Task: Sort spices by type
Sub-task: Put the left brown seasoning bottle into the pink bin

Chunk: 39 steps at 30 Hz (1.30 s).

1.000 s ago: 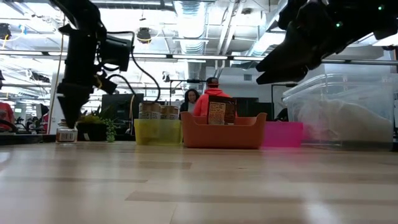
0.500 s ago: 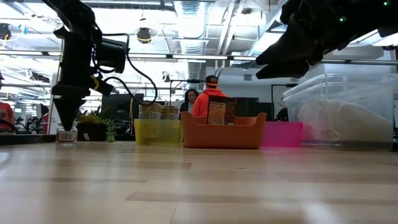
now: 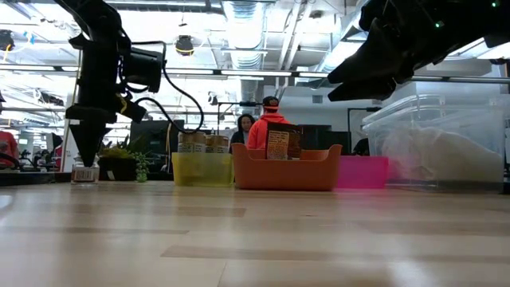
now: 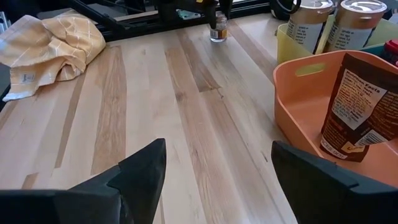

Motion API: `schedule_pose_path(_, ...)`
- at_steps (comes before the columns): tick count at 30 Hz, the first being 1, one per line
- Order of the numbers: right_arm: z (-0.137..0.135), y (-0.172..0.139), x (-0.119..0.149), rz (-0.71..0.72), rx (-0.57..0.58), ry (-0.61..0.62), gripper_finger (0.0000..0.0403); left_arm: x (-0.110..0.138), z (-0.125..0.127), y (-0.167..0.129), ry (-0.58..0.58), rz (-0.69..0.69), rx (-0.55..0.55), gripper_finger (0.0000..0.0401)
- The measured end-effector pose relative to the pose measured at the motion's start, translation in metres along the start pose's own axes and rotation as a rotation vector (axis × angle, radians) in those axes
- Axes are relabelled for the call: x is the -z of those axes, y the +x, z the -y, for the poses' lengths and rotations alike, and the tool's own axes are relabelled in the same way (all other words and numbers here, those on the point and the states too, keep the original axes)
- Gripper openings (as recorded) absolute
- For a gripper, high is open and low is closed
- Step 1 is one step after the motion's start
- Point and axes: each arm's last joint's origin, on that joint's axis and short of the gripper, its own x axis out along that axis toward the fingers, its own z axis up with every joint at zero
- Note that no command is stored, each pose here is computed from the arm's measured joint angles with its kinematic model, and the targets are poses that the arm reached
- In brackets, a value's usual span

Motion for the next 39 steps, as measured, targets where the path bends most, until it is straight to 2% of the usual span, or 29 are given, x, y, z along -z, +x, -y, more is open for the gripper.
schedule_pose_path(5, 0.000, 0.000, 0.000, 0.001, 0.000, 0.001, 0.0315, -0.004, 0.011, -0.003, 0.065, 0.043, 0.029, 0.0167)
schedule_pose_path(9, 0.001, 0.001, -0.001, 0.003, 0.005, 0.004, 0.0315, -0.014, 0.024, -0.010, 0.125, 0.143, 0.085, 0.0165)
schedule_pose_path(18, 0.002, 0.000, 0.001, -0.012, 0.011, 0.003, 0.0315, -0.042, 0.044, -0.055, 0.176, 0.367, 0.130, 0.0144)
schedule_pose_path(22, 0.007, -0.005, 0.002, -0.115, 0.055, 0.046, 0.0315, -0.059, 0.051, -0.069, 0.187, 0.407, 0.156, 0.0142)
schedule_pose_path(25, 0.009, -0.009, 0.003, -0.194, 0.093, 0.070, 0.0315, -0.079, 0.065, -0.070, 0.230, 0.413, 0.185, 0.0142)
schedule_pose_path(31, 0.010, -0.012, 0.001, -0.267, 0.134, 0.101, 0.0315, -0.128, 0.106, -0.055, 0.404, 0.372, 0.230, 0.0143)
schedule_pose_path(39, 0.013, -0.017, 0.006, -0.357, 0.192, 0.130, 0.0315, -0.190, 0.150, -0.044, 0.579, 0.412, 0.219, 0.0145)
